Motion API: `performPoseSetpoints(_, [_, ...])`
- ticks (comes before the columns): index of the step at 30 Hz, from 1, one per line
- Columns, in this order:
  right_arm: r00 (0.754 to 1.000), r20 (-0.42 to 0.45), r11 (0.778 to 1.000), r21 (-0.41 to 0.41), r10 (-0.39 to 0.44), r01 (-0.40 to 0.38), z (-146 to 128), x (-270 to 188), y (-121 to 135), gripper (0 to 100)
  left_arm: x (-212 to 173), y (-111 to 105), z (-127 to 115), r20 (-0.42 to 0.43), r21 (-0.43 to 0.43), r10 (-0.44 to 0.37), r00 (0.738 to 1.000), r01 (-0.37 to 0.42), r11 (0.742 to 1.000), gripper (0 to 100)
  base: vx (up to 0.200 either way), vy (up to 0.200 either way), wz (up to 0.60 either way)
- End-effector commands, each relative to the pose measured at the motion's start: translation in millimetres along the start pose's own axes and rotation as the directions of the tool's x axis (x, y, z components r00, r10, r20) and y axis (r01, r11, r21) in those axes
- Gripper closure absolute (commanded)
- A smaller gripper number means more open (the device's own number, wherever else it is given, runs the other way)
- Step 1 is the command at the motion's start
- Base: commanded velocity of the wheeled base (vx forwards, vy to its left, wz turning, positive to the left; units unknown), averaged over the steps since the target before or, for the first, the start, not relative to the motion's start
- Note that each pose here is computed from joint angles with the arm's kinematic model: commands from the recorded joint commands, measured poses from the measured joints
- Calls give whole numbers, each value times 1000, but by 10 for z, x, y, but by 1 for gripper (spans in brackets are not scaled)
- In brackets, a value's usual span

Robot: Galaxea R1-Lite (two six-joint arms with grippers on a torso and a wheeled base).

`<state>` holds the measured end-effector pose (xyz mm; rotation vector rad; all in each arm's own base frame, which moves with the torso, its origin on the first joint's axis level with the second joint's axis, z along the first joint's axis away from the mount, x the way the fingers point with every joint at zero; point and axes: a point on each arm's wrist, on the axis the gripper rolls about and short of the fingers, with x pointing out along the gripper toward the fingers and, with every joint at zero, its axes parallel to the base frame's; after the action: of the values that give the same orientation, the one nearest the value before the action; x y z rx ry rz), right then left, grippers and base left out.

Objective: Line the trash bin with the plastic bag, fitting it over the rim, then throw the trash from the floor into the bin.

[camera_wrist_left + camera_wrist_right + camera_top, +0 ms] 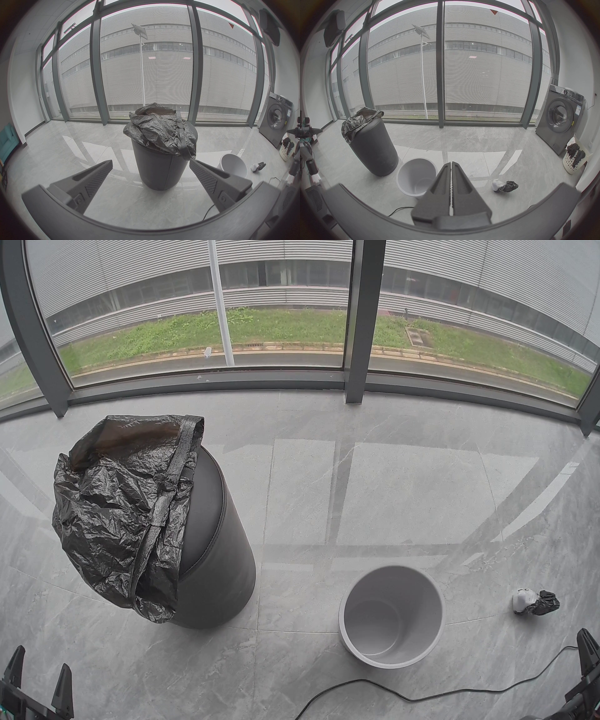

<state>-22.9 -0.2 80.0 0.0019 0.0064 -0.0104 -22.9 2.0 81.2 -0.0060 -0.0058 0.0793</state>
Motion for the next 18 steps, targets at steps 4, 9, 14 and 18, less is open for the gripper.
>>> performPoseSetpoints(4, [1000,-3,1000,0,1,-1,-43,2,0,100,0,1,-51,1,0,0,1000,0,1000,0,0,0,0])
performPoseSetpoints(9, [1000,-1,1000,0,3,-3,-43,1,0,100,0,1,-53,-1,3,0,1000,0,1000,0,0,0,0])
performPoseSetpoints(14, [1000,-1,1000,1,3,-3,-43,1,0,100,0,0,-54,-2,4,-3,1000,3,1000,0,0,0,0])
performPoseSetpoints(18, [1000,-1,1000,3,1,-1,-43,1,0,100,3,-3,-58,-12,10,-18,1000,18,1000,0,0,100,0])
